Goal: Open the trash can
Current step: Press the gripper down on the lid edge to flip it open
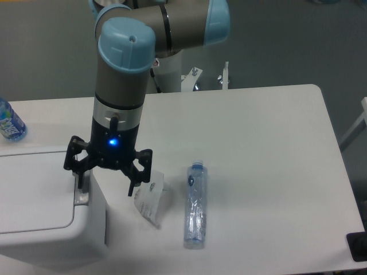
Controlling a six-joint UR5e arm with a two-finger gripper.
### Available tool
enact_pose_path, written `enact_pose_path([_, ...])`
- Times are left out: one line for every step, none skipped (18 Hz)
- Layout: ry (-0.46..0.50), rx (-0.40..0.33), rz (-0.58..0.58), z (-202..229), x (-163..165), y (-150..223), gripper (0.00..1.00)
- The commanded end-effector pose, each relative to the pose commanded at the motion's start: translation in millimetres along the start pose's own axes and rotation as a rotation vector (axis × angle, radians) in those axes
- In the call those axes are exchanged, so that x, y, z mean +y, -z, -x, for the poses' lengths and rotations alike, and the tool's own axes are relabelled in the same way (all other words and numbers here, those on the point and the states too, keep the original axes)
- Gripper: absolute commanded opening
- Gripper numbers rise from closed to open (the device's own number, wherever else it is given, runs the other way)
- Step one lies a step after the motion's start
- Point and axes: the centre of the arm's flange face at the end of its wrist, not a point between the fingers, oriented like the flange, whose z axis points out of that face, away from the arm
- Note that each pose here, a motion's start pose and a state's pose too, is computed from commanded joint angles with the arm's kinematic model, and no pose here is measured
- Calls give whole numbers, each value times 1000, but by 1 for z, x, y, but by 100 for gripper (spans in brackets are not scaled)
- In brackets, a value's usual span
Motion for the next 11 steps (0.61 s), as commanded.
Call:
enact_pose_path([-2, 0, 0, 0, 0, 0, 100])
enact_pose_path([-1, 0, 1, 1, 0, 0, 100])
enact_pose_path([-1, -6, 2, 2, 1, 0, 100])
enact_pose_path([-5, -15, 3, 2, 1, -1, 100])
enact_pose_path([-7, -23, -4, 2, 0, 1, 100])
enact_pose_path([-10, -24, -8, 2, 0, 1, 100])
enact_pose_path([-8, -25, -10, 3, 1, 0, 100])
enact_pose_path([-10, -25, -8, 2, 1, -1, 100])
enact_pose_path([-10, -25, -8, 2, 1, -1, 100])
enact_pose_path([-10, -25, -8, 2, 1, -1, 100])
enact_pose_path([-9, -26, -8, 3, 1, -1, 100])
